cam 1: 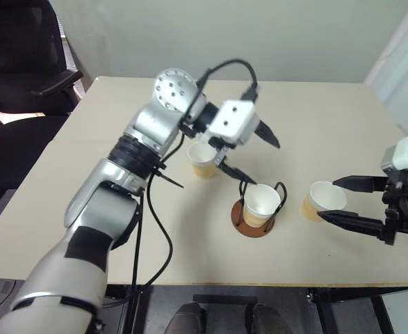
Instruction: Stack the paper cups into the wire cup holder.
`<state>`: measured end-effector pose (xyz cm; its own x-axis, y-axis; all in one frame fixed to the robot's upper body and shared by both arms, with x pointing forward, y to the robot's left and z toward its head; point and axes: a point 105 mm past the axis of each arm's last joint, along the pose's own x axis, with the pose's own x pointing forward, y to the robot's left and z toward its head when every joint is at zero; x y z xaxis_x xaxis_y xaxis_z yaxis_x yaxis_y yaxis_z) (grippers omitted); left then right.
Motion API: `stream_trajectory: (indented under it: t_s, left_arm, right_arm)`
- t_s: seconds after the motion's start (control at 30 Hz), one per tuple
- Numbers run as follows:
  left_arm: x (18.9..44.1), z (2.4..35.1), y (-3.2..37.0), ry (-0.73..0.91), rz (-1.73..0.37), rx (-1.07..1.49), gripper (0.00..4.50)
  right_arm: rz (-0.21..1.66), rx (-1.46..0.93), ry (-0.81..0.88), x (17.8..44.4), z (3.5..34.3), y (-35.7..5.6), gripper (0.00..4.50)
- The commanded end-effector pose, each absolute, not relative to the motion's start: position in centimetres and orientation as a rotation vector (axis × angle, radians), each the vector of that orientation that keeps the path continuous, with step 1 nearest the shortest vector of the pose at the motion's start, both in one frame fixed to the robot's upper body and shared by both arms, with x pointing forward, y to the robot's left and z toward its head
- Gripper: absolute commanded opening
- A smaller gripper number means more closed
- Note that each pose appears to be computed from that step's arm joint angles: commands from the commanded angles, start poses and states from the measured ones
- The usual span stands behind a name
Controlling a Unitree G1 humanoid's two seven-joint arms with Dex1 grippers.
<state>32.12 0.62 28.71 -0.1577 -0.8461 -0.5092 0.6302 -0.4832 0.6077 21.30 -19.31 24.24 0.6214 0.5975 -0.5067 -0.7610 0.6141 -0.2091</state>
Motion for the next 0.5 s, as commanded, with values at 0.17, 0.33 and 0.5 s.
stream_trajectory:
  t_s: [0.17, 0.33, 0.5]
  left_arm:
    - [33.0, 31.6, 4.6, -0.350, -1.636, 0.867, 4.50]
    - [32.9, 30.1, 7.0, -0.287, -1.549, 0.909, 4.50]
    - [32.7, 29.0, 8.7, -0.212, -1.507, 0.896, 4.50]
  right_arm:
    - [0.705, -0.735, 0.503, 24.2, 21.4, -21.5, 4.45]
    - [0.741, -0.855, 0.541, 25.5, 19.3, -22.1, 4.45]
    - [0.795, -0.891, 0.540, 26.3, 18.0, -21.5, 4.45]
